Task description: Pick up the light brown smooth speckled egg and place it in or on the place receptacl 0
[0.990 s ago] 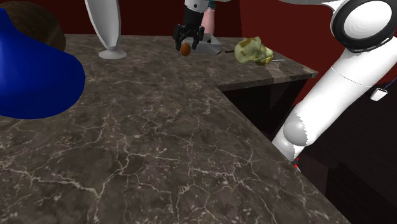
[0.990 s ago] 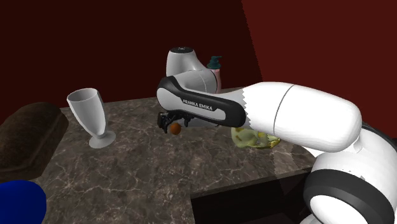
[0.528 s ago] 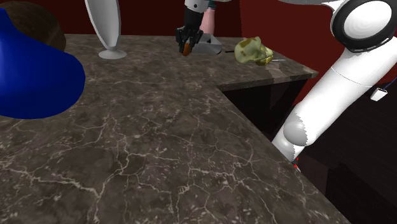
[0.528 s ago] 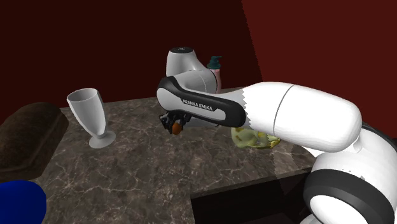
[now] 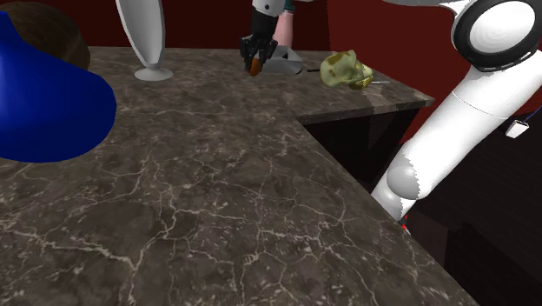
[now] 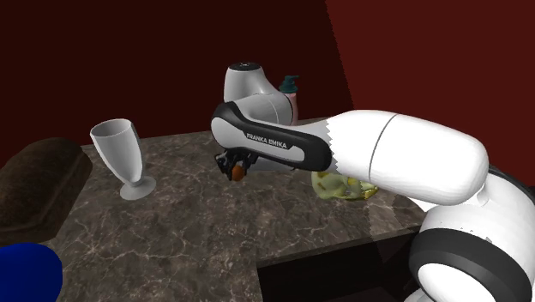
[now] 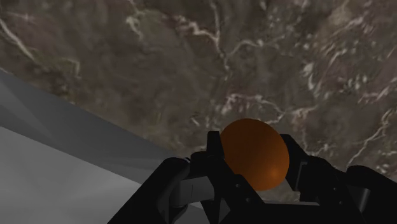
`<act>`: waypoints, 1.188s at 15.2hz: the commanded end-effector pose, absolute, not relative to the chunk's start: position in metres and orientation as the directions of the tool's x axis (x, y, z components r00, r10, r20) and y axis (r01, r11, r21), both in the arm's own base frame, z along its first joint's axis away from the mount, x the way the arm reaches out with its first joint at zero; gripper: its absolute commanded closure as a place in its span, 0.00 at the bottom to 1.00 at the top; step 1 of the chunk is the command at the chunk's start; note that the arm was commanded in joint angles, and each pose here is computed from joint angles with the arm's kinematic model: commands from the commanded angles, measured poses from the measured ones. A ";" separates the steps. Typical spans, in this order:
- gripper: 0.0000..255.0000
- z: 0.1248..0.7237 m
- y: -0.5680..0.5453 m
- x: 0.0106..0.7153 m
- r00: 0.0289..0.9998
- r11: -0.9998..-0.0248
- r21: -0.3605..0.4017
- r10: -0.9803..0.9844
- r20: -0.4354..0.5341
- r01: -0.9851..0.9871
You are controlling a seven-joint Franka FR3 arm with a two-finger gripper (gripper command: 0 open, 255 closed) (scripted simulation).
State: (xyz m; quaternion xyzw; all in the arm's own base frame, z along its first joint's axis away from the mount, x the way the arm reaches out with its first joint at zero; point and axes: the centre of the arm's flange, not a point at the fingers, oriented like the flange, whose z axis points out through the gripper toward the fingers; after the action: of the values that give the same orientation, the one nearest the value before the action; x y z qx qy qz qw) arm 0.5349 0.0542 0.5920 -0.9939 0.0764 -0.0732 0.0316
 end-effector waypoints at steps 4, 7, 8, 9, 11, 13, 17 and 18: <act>1.00 0.616 0.054 0.535 0.978 -0.986 -0.074 -0.157 0.141 -0.147; 1.00 0.632 0.054 0.535 0.978 -0.986 -0.074 -0.157 0.141 -0.147; 1.00 0.637 0.054 0.535 0.978 -0.986 -0.074 -0.157 0.141 -0.147; 1.00 0.642 0.054 0.535 0.978 -0.986 -0.074 -0.157 0.141 -0.147; 1.00 0.653 0.054 0.535 0.978 -0.986 -0.074 -0.157 0.141 -0.147; 1.00 0.663 0.054 0.535 0.978 -0.986 -0.074 -0.157 0.141 -0.147; 1.00 0.684 0.054 0.535 0.978 -0.986 -0.074 -0.157 0.141 -0.147; 1.00 0.690 0.054 0.535 0.978 -0.986 -0.074 -0.157 0.141 -0.147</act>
State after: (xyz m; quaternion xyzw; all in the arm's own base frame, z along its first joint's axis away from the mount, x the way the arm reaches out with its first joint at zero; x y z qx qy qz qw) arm 0.5359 0.0546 0.6838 -0.9939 0.0764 -0.0733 0.0317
